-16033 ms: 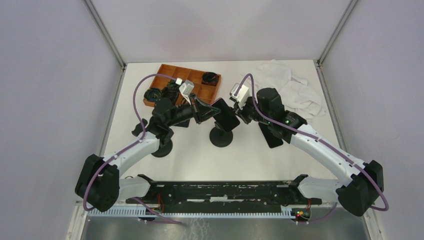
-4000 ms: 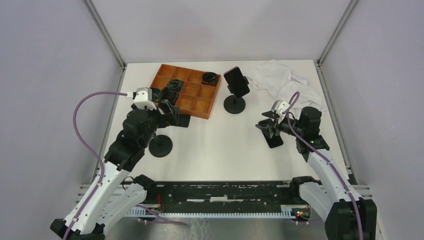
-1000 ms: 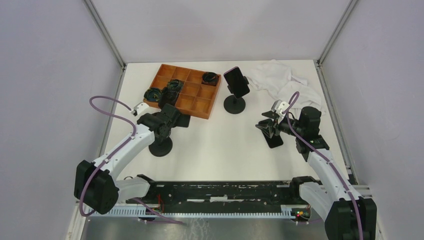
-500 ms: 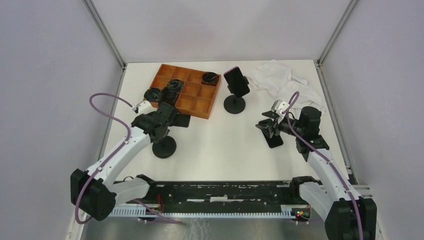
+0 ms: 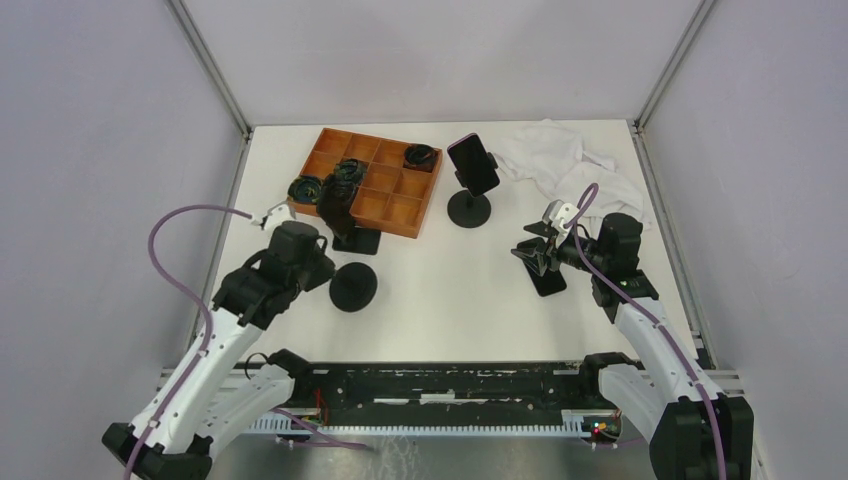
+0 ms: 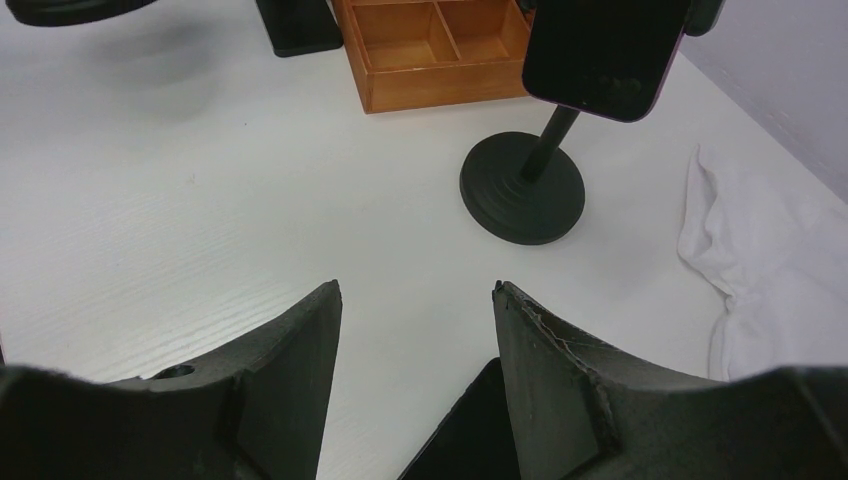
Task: Place the phone on the phone stand
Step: Pick up the phone stand at the center of the board, then place the phone stand at the center of the board.
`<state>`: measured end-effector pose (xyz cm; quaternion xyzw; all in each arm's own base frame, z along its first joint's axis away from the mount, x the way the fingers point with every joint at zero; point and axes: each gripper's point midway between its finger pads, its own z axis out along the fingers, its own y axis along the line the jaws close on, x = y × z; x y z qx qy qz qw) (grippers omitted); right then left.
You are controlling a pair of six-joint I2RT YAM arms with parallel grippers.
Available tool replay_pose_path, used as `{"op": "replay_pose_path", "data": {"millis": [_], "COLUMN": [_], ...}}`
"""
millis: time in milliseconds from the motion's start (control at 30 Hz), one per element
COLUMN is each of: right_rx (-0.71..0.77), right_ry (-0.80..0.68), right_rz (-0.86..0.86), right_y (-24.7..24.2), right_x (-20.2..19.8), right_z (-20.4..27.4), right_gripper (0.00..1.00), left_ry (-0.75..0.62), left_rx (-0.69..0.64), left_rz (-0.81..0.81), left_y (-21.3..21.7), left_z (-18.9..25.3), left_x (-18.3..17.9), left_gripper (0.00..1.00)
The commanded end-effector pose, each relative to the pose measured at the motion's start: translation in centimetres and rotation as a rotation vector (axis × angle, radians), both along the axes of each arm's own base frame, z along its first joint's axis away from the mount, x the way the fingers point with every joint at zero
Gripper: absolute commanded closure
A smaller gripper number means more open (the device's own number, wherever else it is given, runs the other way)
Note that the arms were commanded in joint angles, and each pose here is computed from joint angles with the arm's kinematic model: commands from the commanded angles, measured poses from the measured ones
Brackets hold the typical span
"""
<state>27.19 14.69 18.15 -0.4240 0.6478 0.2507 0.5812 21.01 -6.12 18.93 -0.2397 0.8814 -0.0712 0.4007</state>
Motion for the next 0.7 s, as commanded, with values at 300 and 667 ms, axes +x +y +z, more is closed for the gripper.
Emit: {"op": "replay_pose_path", "data": {"millis": [300, 667], "right_rx": [0.0, 0.027], "right_ry": [-0.038, -0.025], "right_rz": [-0.005, 0.024], "right_y": [-0.1, 0.4], "right_x": [0.4, -0.1], "right_z": [1.1, 0.8], "right_gripper": [0.36, 0.36], "left_ry": [-0.246, -0.212], "left_rx": [-0.316, 0.076], "left_rz": [-0.641, -0.643], "left_y": [-15.1, -24.2], "left_z": [5.9, 2.3], "left_x": [3.1, 4.6], "left_gripper": [0.98, 0.98]}}
